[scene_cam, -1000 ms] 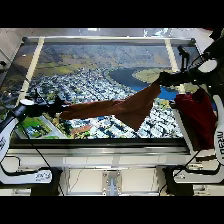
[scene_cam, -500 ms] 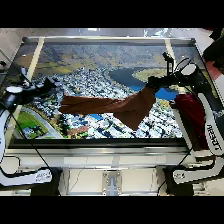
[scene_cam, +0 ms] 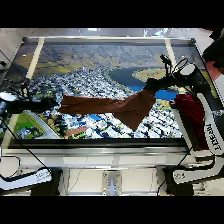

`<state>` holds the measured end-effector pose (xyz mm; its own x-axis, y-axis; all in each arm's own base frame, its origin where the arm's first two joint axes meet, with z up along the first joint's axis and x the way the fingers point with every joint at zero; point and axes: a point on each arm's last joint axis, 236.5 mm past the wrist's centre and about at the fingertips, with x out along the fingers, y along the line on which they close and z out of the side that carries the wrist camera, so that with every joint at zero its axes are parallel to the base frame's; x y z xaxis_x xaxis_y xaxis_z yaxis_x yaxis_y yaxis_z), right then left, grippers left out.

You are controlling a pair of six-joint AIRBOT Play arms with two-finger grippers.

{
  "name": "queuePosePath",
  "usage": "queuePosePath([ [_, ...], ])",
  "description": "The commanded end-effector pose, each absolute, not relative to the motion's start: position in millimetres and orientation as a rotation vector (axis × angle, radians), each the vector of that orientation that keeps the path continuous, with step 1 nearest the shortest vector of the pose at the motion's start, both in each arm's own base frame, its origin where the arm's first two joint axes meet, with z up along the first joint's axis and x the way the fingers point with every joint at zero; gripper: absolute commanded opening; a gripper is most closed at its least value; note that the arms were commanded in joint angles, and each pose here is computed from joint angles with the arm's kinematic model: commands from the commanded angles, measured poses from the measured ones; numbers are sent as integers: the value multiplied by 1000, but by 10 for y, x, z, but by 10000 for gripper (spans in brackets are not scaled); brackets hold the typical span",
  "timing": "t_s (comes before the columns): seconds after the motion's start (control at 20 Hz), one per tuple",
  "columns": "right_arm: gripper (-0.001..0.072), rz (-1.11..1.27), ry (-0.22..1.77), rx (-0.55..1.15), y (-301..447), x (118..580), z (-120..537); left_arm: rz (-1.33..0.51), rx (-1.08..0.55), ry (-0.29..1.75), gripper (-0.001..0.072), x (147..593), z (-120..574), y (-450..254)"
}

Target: Fold the shirts.

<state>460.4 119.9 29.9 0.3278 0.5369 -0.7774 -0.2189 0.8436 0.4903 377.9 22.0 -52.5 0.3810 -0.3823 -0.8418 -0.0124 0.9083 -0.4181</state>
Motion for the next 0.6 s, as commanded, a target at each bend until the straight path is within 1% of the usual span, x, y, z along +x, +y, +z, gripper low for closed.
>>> queuePosePath([
  [0.0, 14, 517, 1136, 338, 1236, 4594, 319, -403, -277, 1197, 606, 3691, -804, 11],
  [0.1, 14, 517, 1136, 338, 1235, 4594, 320, -442, -355, 1157, 605, 3810, -838, -148],
  [0.2, 14, 517, 1136, 338, 1236, 4594, 323, -445, -382, 1131, 597, 3907, -889, -216],
  [0.25, 14, 517, 1136, 338, 1236, 4594, 323, -423, -370, 1123, 528, 3957, -938, -191],
  [0.3, 14, 517, 1135, 339, 1237, 4594, 327, -407, -359, 1114, 435, 3998, -964, -178],
  [0.35, 14, 517, 1134, 338, 1237, 4593, 333, -404, -368, 1099, 239, 4039, -943, -207],
  [0.4, 13, 518, 1132, 338, 1238, 4590, 345, -411, -404, 1074, 21, 4090, -864, -261],
  [0.5, 13, 522, 1114, 329, 1237, 4573, 445, -403, -463, 987, 12, 4241, -587, -300],
  [0.55, 13, 523, 1093, 313, 1226, 4556, 558, -401, -448, 941, 12, 4293, -394, -268],
])
